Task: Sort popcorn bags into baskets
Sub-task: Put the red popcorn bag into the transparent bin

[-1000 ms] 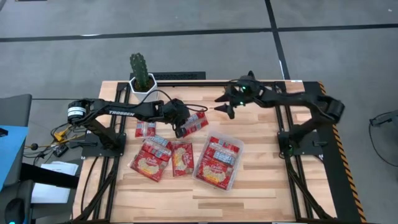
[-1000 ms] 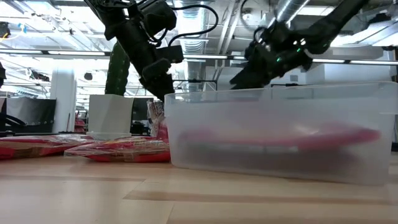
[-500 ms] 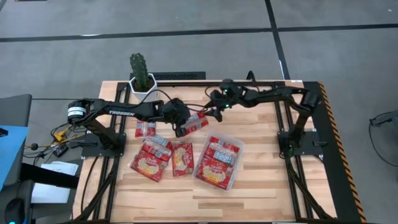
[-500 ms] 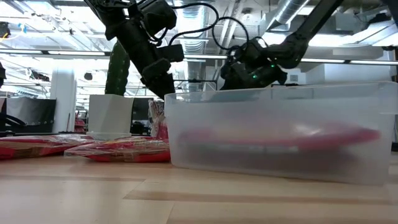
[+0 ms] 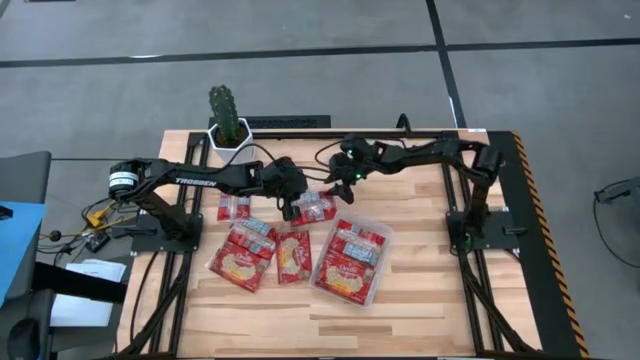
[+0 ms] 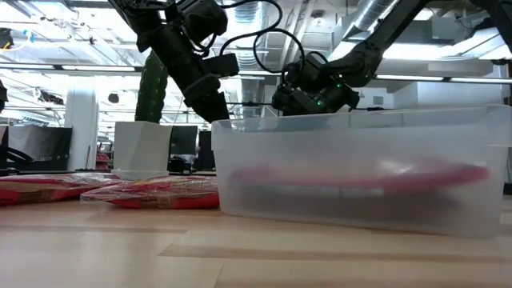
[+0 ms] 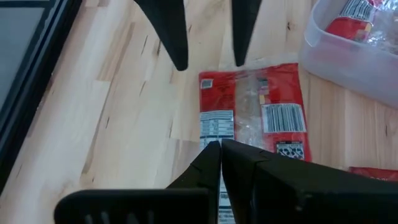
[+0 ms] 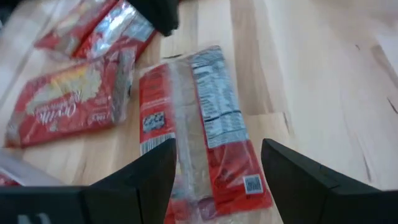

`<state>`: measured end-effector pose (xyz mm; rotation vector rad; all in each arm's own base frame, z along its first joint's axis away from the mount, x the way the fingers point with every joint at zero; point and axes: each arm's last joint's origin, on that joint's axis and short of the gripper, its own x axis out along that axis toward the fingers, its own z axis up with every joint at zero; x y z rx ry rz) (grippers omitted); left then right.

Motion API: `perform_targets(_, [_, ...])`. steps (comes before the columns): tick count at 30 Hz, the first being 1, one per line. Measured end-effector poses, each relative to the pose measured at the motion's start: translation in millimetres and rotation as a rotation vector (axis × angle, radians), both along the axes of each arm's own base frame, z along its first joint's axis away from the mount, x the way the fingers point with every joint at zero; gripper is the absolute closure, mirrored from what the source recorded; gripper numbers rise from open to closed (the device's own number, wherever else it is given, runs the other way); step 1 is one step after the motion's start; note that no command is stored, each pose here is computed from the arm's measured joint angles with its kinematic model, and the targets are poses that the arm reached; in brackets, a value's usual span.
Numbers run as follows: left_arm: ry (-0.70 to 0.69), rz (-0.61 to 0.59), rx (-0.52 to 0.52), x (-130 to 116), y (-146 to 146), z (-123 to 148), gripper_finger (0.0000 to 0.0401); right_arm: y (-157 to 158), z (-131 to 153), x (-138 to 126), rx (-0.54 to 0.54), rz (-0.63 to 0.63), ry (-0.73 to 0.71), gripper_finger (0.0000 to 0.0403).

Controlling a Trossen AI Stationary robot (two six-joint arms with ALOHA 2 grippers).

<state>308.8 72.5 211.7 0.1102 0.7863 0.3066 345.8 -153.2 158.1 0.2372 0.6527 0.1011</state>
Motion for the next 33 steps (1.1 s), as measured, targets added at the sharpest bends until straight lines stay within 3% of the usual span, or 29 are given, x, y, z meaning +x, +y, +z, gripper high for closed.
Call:
perform_targets(7, [0.004, 0.011, -0.01, -1, 0, -1, 0.04, 11, 9, 7, -0.026, 0.03, 0.045, 0.0143])
perform_targets(11, [0.007, -0.023, -0.025, -2, 5, -2, 0.0377, 13, 37, -2, -0.036, 0.048, 0.032, 0.0143])
perform_targets(16, [-0.018, -0.086, -0.108, -5, 17, -2, 0.0302, 13, 75, -31, -0.062, 0.036, 0.038, 0.0143])
perform_targets(23, [-0.019, -0.175, -0.118, -5, 27, -6, 0.0167, 16, 121, -64, -0.089, -0.009, -0.025, 0.0143])
perform_targets(28, [0.043, -0.121, -0.127, 7, 31, -36, 0.0098, 20, 139, -79, -0.081, -0.042, -0.056, 0.0143])
perform_targets(33, [0.094, 0.002, -0.126, 17, 38, -71, 0.0079, 26, 149, -89, -0.061, -0.062, -0.053, 0.0143])
